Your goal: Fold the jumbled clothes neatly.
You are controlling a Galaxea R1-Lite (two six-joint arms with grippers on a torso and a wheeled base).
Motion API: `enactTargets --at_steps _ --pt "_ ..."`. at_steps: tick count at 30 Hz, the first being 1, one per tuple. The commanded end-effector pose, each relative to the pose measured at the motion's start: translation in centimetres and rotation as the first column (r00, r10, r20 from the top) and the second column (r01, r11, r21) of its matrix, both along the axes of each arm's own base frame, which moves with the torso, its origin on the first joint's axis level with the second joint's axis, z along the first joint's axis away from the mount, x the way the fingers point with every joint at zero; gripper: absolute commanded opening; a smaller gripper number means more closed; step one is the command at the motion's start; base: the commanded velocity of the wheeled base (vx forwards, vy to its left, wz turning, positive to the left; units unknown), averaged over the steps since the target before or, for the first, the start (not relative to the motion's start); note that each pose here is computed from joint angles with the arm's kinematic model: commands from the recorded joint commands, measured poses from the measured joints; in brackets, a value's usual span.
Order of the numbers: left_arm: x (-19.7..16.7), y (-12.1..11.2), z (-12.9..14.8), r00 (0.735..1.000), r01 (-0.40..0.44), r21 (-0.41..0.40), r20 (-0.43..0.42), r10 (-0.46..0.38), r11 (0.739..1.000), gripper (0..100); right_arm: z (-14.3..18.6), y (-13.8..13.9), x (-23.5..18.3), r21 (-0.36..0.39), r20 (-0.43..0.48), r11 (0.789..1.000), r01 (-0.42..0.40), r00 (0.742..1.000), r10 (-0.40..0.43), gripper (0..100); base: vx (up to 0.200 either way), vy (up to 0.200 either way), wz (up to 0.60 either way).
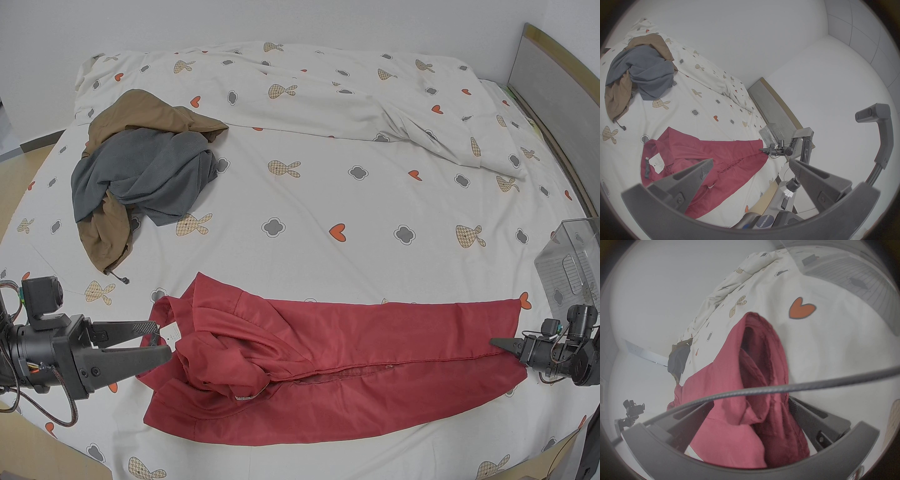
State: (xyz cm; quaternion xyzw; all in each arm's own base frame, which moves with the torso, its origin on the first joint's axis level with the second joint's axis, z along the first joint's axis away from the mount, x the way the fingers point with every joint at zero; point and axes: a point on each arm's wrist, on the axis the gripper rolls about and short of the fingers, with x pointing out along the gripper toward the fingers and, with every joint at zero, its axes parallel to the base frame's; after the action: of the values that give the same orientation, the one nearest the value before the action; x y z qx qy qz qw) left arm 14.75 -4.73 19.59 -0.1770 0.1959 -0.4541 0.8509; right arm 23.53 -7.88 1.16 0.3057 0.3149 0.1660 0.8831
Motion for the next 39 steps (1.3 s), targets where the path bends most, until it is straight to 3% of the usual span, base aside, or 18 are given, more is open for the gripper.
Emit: enactTargets --at_steps 1,6,15,28,39 --pt "0.0 0.0 0.0 1.000 0.000 0.000 -0.002 0.000 1.000 100 -0.5 0.8 0.9 0.032 -0.026 0.999 -0.026 0.999 0.027 100 0.000 0.000 0.00" --pt "0.0 0.0 0.0 1.000 0.000 0.000 -0.002 0.000 1.000 100 1.1 0.3 1.4 0.074 0.003 0.997 0.020 1.000 -0.021 100 0.000 0.000 0.00" --pt "0.0 0.0 0.0 1.000 0.000 0.000 0.001 0.000 1.000 100 3.0 -0.8 2.2 0.146 0.051 0.989 0.034 0.998 -0.042 100 0.000 0.000 0.00" --pt "-0.1 0.0 0.0 1.000 0.000 -0.001 0.000 0.000 1.000 100 2.7 -0.6 2.2 0.164 0.030 0.986 0.039 0.999 -0.045 100 0.000 0.000 0.00" --pt "0.0 -0.1 -0.2 1.000 0.006 0.001 -0.006 -0.006 1.000 100 3.2 -2.2 2.1 0.157 0.049 0.983 0.089 0.994 -0.098 100 0.000 0.000 0.00"
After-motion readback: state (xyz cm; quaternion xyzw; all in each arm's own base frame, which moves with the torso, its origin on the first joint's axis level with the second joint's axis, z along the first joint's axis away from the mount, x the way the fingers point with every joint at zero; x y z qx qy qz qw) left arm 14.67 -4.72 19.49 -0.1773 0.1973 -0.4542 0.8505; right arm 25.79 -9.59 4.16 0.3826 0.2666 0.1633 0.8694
